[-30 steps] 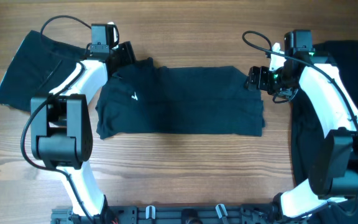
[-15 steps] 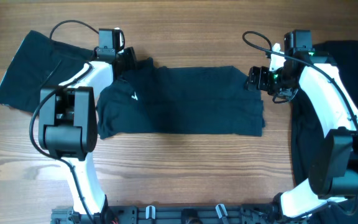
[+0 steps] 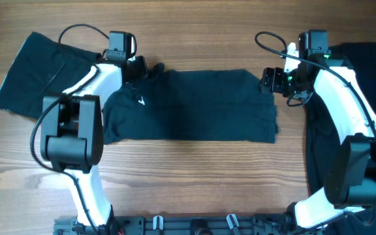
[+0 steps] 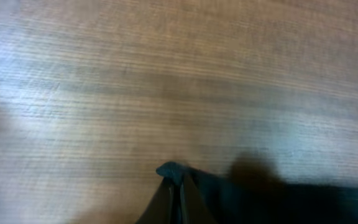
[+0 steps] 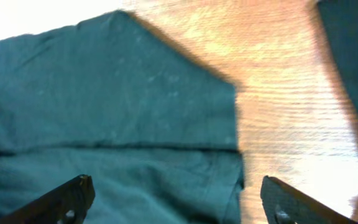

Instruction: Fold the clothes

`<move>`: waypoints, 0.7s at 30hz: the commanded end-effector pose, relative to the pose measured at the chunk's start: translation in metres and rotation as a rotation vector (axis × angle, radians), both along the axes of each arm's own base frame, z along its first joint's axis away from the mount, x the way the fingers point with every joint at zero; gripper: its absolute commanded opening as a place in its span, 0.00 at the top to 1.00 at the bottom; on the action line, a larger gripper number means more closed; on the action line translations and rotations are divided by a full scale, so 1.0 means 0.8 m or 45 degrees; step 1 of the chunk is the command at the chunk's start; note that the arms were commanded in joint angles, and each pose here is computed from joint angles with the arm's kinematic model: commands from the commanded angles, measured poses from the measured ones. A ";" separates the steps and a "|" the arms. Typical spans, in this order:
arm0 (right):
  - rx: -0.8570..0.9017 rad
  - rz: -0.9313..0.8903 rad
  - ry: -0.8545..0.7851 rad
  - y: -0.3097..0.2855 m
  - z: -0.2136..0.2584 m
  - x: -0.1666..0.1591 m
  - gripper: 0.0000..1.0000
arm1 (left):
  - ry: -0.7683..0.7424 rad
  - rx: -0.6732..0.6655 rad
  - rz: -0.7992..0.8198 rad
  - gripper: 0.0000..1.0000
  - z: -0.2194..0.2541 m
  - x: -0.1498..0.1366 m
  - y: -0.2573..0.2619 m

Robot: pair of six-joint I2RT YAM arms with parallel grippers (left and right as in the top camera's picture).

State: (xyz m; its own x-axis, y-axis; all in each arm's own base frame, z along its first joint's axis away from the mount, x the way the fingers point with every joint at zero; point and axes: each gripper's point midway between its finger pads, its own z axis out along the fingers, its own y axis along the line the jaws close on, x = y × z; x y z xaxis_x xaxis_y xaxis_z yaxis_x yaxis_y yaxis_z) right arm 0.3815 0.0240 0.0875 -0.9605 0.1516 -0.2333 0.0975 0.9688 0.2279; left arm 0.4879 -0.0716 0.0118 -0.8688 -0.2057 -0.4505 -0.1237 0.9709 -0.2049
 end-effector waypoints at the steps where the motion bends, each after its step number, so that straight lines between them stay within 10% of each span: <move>1: -0.092 -0.013 0.013 -0.016 -0.016 0.015 0.07 | -0.010 -0.035 0.023 0.96 0.048 -0.016 0.001; 12: -0.038 0.046 -0.357 0.010 -0.013 0.126 0.14 | 0.143 -0.073 0.128 0.96 0.093 -0.077 0.008; 21: -0.024 0.130 -0.266 0.052 -0.068 0.122 0.14 | 0.142 -0.078 0.148 0.96 0.128 -0.101 0.012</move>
